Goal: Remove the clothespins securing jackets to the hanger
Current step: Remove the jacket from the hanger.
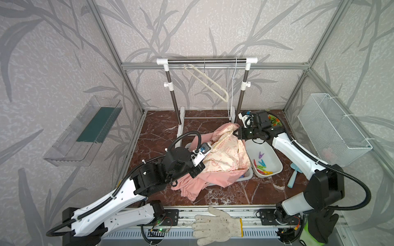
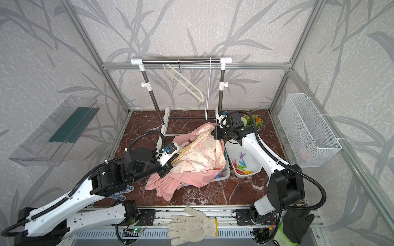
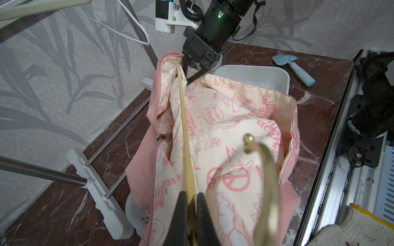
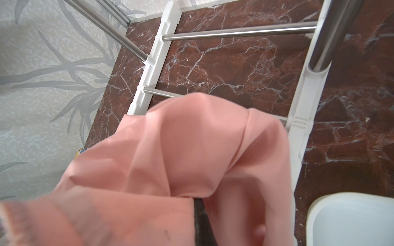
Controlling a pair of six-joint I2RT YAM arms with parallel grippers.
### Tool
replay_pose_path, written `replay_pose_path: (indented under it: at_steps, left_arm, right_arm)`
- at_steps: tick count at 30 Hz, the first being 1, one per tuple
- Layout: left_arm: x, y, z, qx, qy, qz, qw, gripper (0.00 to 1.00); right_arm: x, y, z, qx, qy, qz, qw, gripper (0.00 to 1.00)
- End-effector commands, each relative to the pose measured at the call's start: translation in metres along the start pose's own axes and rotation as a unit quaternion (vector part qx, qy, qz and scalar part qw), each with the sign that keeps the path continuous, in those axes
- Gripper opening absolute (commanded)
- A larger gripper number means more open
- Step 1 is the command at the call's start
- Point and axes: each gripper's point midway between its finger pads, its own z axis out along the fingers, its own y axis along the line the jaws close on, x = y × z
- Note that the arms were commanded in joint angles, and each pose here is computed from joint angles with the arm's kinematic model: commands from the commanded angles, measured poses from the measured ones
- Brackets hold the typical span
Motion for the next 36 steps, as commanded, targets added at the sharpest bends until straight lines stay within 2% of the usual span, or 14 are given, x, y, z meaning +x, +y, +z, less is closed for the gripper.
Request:
replay_pose_path:
  at_steps: [1,9,13,15,17,19,29,33,36]
  left_arm:
    - [-0.001,-0.001,-0.019,0.010,-0.014,0.002,1.000,0.00]
    - [-0.024,0.021,-0.020,-0.050,-0.065,-0.021,0.996,0.00]
    - [-0.043,0.036,-0.022,-0.090,-0.100,-0.037,0.990,0.00]
    - [-0.054,0.039,-0.023,-0.098,-0.117,-0.038,0.988,0.00]
    - [-0.063,0.045,-0.023,-0.112,-0.132,-0.046,0.984,0.00]
    - [-0.073,0.050,-0.023,-0.124,-0.147,-0.055,0.980,0.00]
    - [-0.095,0.064,-0.023,-0.157,-0.196,-0.103,0.963,0.00]
    - [-0.108,0.075,-0.035,-0.174,-0.229,-0.126,0.949,0.00]
    - [-0.123,0.075,-0.044,-0.160,-0.259,-0.137,0.943,0.00]
  right_arm:
    - [-0.009,-0.034,0.005,0.053,-0.021,0.016,0.998,0.05]
    - [0.007,-0.019,0.009,0.024,-0.011,0.004,1.000,0.06]
    - [0.011,0.002,0.004,0.006,-0.022,-0.022,1.000,0.23]
    - [0.010,0.014,0.000,-0.007,-0.033,-0.033,0.999,0.39]
    - [0.008,0.024,-0.007,-0.017,-0.047,-0.047,0.998,0.45]
    - [0.005,0.034,-0.016,-0.025,-0.060,-0.059,0.996,0.56]
    - [0.004,0.068,-0.047,-0.047,-0.104,-0.102,0.988,0.75]
    - [0.003,0.073,-0.062,-0.050,-0.123,-0.105,0.986,0.79]
    - [0.004,0.081,-0.073,-0.047,-0.135,-0.122,0.982,0.84]
